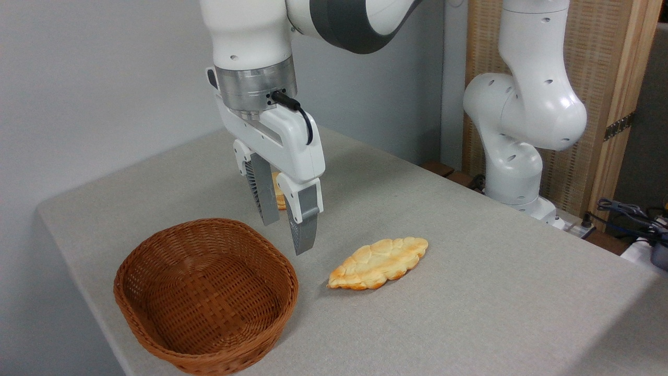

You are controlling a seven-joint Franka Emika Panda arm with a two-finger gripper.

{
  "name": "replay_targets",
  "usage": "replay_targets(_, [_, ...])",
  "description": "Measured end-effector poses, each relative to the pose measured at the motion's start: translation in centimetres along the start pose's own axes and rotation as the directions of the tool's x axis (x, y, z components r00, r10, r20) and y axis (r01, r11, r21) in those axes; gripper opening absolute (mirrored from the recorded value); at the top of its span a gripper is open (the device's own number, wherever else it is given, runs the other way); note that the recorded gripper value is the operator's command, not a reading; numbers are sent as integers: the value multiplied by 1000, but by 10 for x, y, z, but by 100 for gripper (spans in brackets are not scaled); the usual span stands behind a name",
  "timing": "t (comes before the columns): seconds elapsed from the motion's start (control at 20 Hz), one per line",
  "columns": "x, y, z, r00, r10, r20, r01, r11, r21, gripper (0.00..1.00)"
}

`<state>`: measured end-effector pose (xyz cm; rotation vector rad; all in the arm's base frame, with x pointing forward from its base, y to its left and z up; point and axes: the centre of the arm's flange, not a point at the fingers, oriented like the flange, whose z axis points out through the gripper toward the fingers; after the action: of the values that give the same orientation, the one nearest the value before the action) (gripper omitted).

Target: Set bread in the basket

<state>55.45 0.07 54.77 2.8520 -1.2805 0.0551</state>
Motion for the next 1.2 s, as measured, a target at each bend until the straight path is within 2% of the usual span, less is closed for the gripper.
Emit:
replay_targets(0.35, [-4, 5, 20, 999, 2, 32, 0, 999, -36, 100])
replay_targets(0.6, [-20, 21, 66, 991, 102, 86, -91, 988, -121, 100])
replay_targets(0.9, [-46, 34, 110, 981, 142, 132, -112, 971, -211, 100])
replay_targets(1.2, [-69, 33, 134, 963, 181, 202, -133, 964, -232, 100])
